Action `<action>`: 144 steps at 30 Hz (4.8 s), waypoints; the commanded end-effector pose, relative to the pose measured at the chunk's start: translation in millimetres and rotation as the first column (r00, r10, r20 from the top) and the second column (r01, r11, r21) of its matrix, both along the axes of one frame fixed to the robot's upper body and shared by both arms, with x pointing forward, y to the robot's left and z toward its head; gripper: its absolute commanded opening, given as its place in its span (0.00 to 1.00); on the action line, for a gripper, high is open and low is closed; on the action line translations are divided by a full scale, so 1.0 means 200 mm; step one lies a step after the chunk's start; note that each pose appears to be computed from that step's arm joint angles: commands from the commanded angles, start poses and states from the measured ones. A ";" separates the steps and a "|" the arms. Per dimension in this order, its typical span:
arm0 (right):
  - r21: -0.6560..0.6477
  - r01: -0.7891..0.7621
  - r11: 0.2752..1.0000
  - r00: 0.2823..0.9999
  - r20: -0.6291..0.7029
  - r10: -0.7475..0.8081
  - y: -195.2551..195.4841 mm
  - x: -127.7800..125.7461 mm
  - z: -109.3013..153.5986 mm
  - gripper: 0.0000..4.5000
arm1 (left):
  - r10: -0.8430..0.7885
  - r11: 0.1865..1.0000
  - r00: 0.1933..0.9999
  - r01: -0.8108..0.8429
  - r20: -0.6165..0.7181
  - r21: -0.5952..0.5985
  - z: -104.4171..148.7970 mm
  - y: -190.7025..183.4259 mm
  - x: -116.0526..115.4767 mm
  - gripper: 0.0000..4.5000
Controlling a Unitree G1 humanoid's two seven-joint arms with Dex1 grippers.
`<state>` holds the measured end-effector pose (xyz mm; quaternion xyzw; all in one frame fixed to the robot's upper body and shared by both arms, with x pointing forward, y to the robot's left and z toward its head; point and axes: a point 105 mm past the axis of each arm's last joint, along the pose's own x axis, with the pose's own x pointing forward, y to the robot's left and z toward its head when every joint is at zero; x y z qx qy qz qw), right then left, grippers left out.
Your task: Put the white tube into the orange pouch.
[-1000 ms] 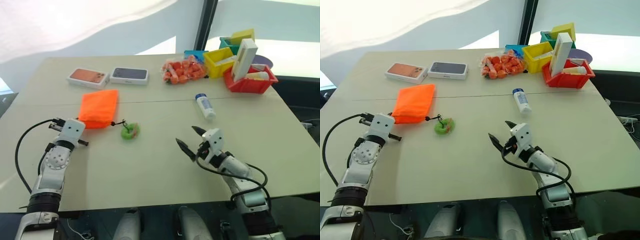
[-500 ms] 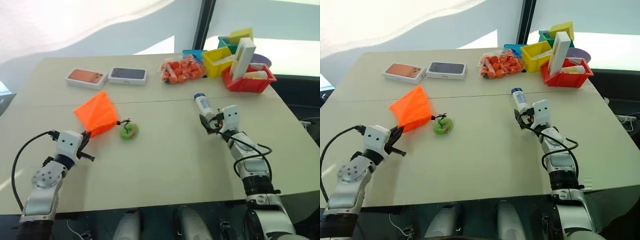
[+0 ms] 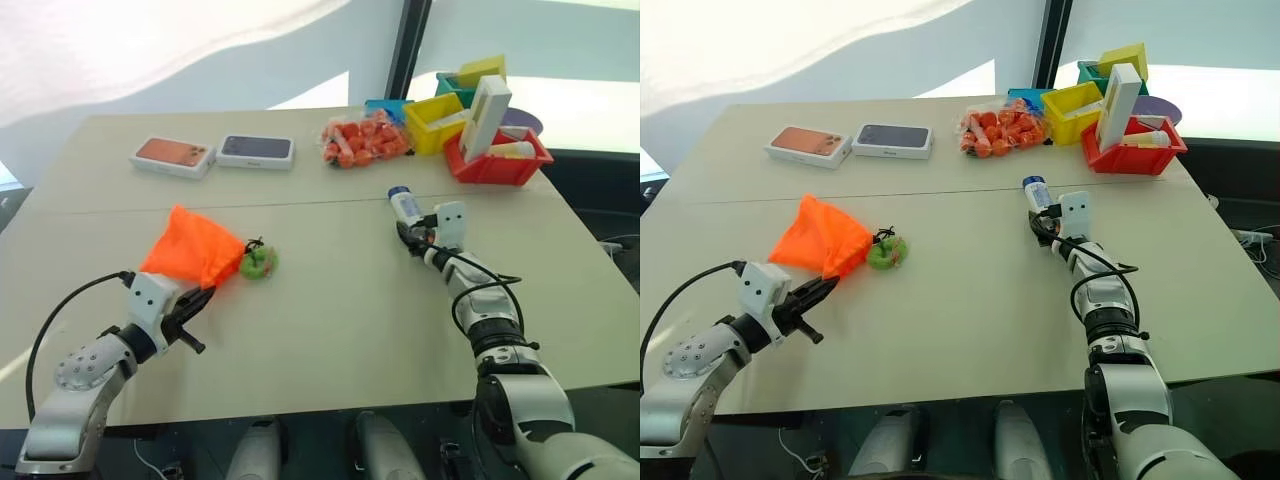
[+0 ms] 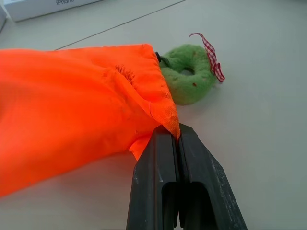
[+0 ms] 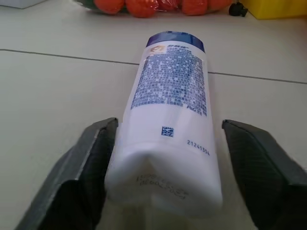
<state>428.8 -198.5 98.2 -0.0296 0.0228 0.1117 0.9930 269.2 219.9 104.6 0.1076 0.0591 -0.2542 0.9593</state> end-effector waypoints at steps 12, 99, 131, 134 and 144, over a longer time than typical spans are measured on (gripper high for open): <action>-0.153 -0.565 0.811 0.800 0.137 0.584 0.51 -0.36 0.17 0.36 | 0.073 0.990 0.996 -0.067 0.045 -0.122 0.08 0.07 0.01 0.00; -0.233 -0.949 0.214 0.238 -0.079 0.968 1.14 -0.74 0.22 0.99 | -0.152 0.978 0.965 0.116 -0.212 -0.175 0.01 -0.06 -0.24 0.00; -0.067 -0.751 0.656 0.657 -0.160 0.736 1.22 -0.38 0.03 0.59 | -0.106 0.969 0.972 0.055 -0.207 -0.240 -0.02 0.00 -0.22 0.61; -0.074 -0.746 0.662 0.665 -0.151 0.732 1.21 -0.37 0.04 0.27 | -0.110 0.967 0.973 0.058 -0.204 -0.248 -0.01 0.00 -0.22 0.61; -0.075 -0.665 0.743 0.747 -0.086 0.660 0.88 -0.38 0.12 0.01 | -0.164 0.954 0.970 0.110 -0.178 -0.280 0.09 -0.03 -0.22 0.61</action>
